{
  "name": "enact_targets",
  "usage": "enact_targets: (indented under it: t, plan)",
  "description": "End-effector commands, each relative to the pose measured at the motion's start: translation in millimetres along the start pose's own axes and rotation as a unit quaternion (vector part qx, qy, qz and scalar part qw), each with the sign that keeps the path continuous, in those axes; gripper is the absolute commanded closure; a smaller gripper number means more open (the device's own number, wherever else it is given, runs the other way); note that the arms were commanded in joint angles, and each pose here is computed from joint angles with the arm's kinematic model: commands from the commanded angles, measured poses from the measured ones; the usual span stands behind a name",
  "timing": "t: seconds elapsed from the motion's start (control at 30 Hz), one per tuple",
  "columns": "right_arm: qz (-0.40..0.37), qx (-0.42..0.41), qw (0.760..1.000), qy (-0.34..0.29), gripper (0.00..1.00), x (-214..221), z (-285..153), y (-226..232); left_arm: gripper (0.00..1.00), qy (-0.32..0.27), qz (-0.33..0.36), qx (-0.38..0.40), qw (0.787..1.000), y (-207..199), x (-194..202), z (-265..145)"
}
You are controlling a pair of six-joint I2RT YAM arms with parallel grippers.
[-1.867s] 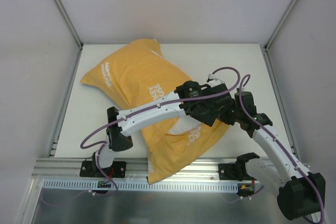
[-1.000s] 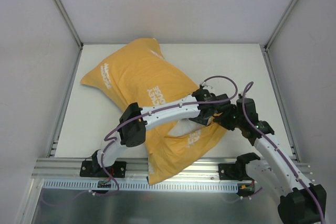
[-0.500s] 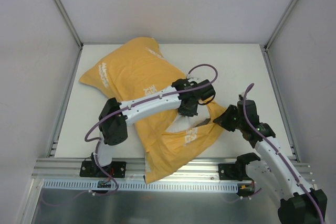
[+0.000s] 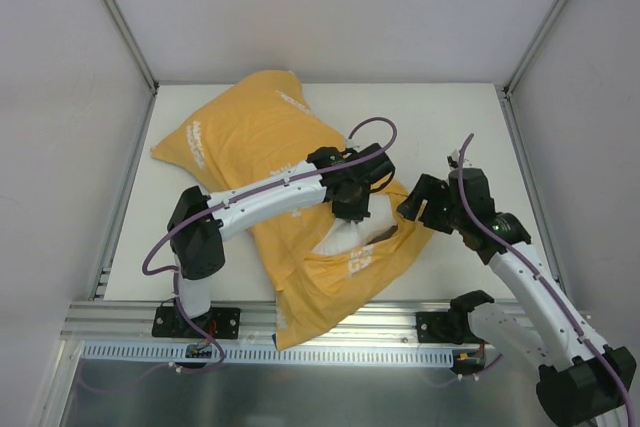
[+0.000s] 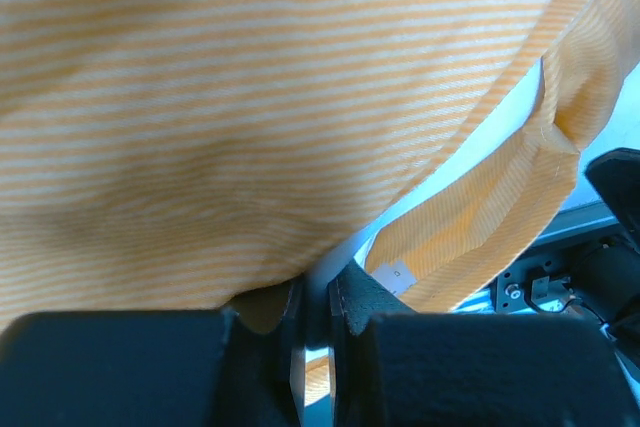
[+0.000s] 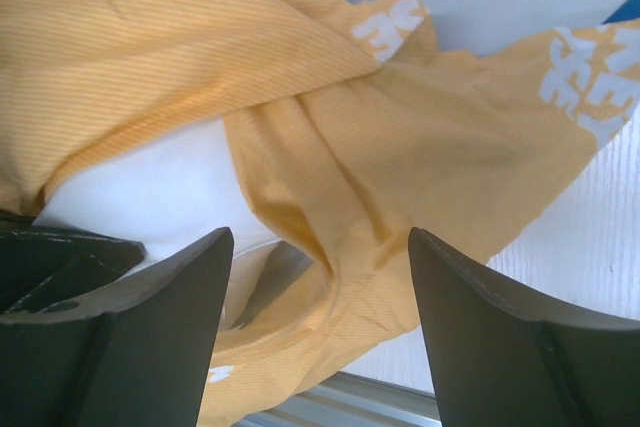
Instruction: Remove the pillowcase from the pillow
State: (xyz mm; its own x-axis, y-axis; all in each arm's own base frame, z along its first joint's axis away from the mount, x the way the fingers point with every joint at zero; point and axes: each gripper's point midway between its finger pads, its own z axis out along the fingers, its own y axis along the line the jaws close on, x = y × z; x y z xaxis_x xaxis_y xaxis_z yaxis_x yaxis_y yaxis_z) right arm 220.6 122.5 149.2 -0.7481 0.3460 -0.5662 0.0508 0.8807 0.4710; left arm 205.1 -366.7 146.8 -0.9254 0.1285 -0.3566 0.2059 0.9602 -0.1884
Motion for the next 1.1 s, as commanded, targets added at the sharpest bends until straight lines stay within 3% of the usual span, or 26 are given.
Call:
enact_targets:
  t: [0.0,0.17,0.27,0.37,0.4,0.47,0.5,0.53,0.7,1.07]
  plan:
    - [-0.039,0.006,0.999,-0.007,0.24,-12.8,0.5,9.8,1.00,0.005,-0.001,0.051,0.999,-13.9,0.8,-21.5]
    - [-0.062,0.022,0.997,0.031,0.23,-5.1,18.1,16.6,1.00,0.001,-0.003,0.064,0.998,-16.7,-0.7,-29.5]
    - [-0.069,0.078,0.994,0.026,0.25,-5.7,31.2,-4.2,1.00,-0.003,-0.005,0.068,0.998,-16.9,-0.9,-33.9]
    - [-0.057,0.141,0.988,0.022,0.45,-7.1,40.7,-36.9,1.00,-0.008,-0.005,0.079,0.997,-17.2,-1.7,-43.5]
    - [-0.041,0.151,0.987,0.024,0.62,-6.6,42.9,-45.4,1.00,-0.009,-0.005,0.079,0.997,-15.6,-0.7,-45.4]
    - [-0.008,0.148,0.988,0.033,0.78,-1.1,51.9,-60.1,1.00,-0.020,-0.009,0.088,0.996,-12.4,-2.3,-58.1]
    - [0.001,0.142,0.989,0.040,0.93,2.7,54.8,-61.7,1.00,-0.023,-0.010,0.090,0.996,-10.3,-1.3,-60.8]
    - [0.012,0.148,0.988,0.051,0.98,7.4,60.1,-68.4,1.00,-0.026,-0.010,0.096,0.995,-10.0,-1.2,-64.9]
    - [0.033,0.118,0.989,0.082,0.99,19.3,71.1,-59.8,1.00,-0.055,-0.015,0.120,0.991,-2.1,-4.7,-94.9]
    - [0.042,0.099,0.994,0.021,0.99,-33.7,52.8,-48.1,1.00,-0.112,-0.046,0.168,0.978,24.8,-16.6,-150.8]
